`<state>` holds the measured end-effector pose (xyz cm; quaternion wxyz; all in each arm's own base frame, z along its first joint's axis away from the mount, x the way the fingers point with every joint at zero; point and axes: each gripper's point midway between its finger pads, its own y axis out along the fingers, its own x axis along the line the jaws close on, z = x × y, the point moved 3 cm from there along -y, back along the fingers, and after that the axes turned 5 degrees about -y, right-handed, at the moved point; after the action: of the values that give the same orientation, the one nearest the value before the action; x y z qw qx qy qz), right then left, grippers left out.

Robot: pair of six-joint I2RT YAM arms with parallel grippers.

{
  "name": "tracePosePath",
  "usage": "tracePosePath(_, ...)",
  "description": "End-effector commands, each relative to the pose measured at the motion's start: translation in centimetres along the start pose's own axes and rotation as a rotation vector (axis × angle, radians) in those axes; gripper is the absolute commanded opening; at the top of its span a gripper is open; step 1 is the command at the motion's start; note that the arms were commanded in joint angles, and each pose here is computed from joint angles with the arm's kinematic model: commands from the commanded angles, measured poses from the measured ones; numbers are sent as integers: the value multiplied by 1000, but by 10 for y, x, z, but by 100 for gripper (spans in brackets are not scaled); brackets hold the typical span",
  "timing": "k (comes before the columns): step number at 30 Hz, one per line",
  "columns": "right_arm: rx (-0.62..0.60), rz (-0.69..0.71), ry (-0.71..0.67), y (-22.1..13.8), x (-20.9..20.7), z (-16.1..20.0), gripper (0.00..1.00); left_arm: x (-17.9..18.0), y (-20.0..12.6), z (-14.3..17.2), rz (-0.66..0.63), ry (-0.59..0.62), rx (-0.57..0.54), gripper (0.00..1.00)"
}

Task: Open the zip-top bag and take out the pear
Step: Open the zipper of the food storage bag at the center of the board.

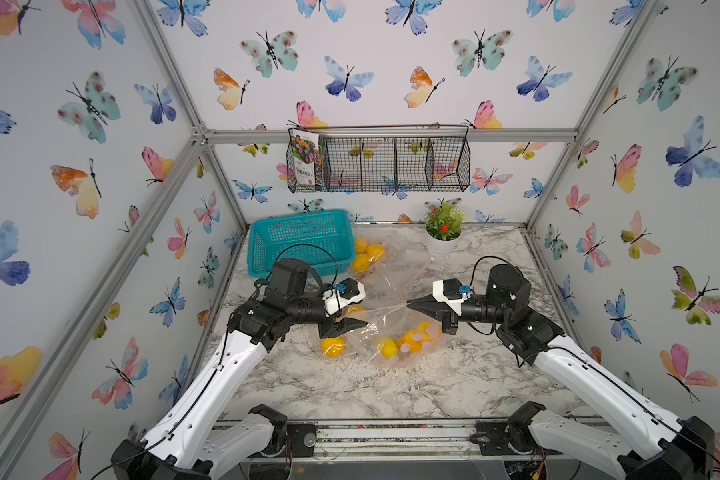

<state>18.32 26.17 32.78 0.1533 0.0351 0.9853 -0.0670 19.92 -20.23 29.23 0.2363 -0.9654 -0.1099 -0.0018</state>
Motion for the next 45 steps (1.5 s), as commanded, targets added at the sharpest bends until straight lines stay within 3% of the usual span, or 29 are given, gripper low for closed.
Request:
tracePosePath(1,-13,-25,-2,0,2,-6,3,5,4,4,-14,-3,14,52)
tracePosePath(5,-18,-43,5,1,4,-6,3,18,15,8,-23,-42,50,35)
tracePosePath(7,-21,-56,8,2,5,-5,3,22,18,7,-17,-48,53,32)
tracePosePath(13,-24,-50,17,5,2,-5,3,14,33,-9,100,-37,3,37)
tracePosePath(16,-2,55,29,5,-15,-5,3,5,45,-4,187,-62,19,37)
tracePosePath(19,26,174,33,2,-34,-6,2,2,55,2,263,-112,47,30)
tracePosePath(24,49,225,30,-1,-44,-13,7,1,63,-7,334,-134,54,6)
tracePosePath(28,143,455,115,-18,-73,-11,29,13,58,-44,277,-163,-53,2)
tracePosePath(31,233,763,237,-52,-103,-7,52,28,52,-79,210,-236,-190,1)
tracePosePath(34,261,1044,346,-93,-118,-11,62,30,52,-112,225,-308,-310,0)
tracePosePath(37,236,1168,422,-119,-117,-24,63,33,62,-142,180,-377,-380,0)
tracePosePath(45,117,1176,570,-137,-100,-44,60,39,86,-178,96,-592,-508,0)
